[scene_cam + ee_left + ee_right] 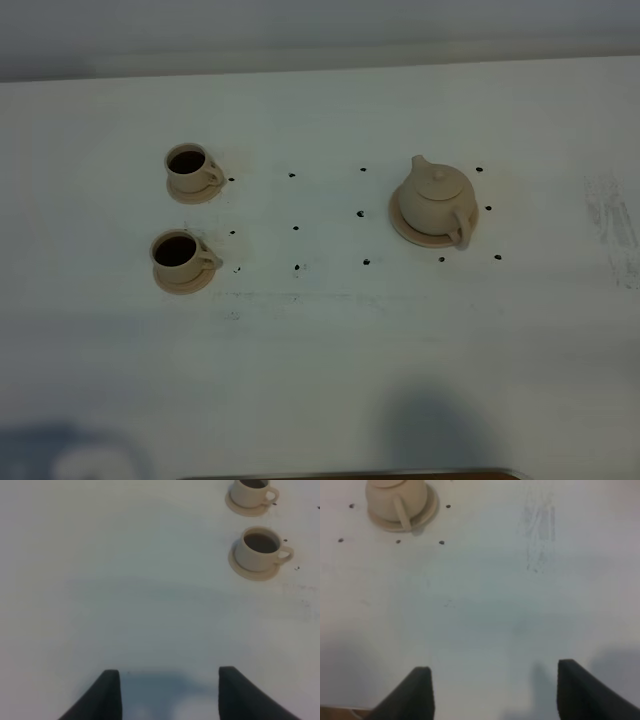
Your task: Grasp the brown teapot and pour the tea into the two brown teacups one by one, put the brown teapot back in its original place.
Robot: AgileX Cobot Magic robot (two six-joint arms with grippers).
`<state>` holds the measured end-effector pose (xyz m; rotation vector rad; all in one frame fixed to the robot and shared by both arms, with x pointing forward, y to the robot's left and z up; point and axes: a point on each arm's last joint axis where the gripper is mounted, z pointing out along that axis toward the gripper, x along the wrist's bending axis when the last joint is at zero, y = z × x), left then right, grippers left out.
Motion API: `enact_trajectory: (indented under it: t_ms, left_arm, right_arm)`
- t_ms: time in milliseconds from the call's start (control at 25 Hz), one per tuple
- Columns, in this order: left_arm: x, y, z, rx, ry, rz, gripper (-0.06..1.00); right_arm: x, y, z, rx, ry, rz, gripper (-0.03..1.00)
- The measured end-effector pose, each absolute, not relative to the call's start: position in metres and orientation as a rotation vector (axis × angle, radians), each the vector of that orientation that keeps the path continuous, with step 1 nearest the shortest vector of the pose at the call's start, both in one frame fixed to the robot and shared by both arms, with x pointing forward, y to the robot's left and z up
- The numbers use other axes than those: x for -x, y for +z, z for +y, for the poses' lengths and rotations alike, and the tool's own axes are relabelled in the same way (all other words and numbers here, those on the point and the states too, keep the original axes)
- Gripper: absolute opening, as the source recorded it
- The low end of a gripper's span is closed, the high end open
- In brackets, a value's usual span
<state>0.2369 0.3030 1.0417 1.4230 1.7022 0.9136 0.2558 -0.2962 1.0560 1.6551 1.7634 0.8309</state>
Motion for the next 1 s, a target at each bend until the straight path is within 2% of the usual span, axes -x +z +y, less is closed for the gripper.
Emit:
enact_trajectory:
  t_ms: [1000]
  left_arm:
    - [-0.237, 1.042, 0.303, -1.423, 0.914, 1.702, 0.50]
  right_arm:
    - [-0.231, 1.053, -0.299, -1.582, 0.916, 1.581, 0.51]
